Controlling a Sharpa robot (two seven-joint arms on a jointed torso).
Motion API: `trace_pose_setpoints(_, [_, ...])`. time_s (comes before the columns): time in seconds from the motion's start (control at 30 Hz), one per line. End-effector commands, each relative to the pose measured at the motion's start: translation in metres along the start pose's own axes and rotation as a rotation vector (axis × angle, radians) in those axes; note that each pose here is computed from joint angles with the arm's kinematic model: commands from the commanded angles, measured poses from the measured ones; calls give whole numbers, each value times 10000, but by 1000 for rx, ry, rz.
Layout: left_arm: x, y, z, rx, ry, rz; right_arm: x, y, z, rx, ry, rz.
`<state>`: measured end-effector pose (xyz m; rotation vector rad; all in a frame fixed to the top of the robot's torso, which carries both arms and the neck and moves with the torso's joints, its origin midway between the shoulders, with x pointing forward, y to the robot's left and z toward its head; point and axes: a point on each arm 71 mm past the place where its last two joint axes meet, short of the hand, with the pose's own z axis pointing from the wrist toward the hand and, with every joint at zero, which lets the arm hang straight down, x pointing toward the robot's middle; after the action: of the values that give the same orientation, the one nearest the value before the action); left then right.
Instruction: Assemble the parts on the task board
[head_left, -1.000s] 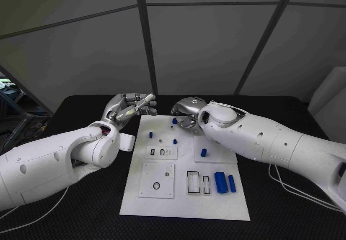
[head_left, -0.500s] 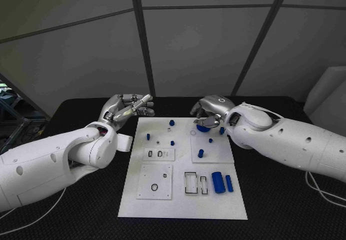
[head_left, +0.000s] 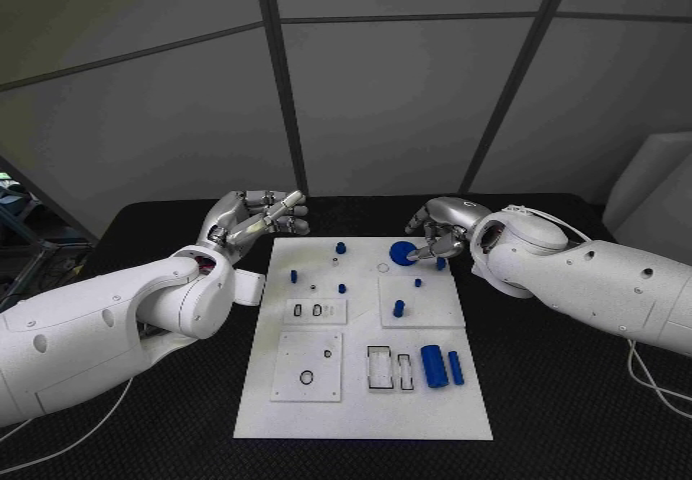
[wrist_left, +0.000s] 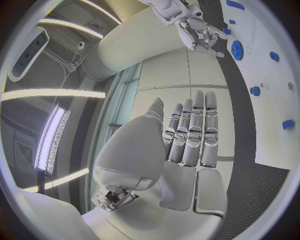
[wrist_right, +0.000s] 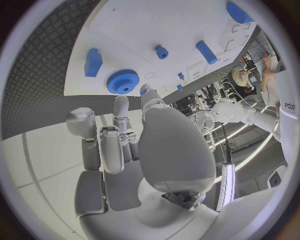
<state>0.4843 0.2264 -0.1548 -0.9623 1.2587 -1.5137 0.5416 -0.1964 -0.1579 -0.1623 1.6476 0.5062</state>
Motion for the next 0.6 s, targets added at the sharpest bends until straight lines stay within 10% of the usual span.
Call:
trace_pose_setpoints(0.03, [18,-12,7,8,14,-3,43,-37,22,44,70,9])
trace_pose_setpoints(0.6, [17,-7,14,7,14,-3,90,-16,134,72,85,24])
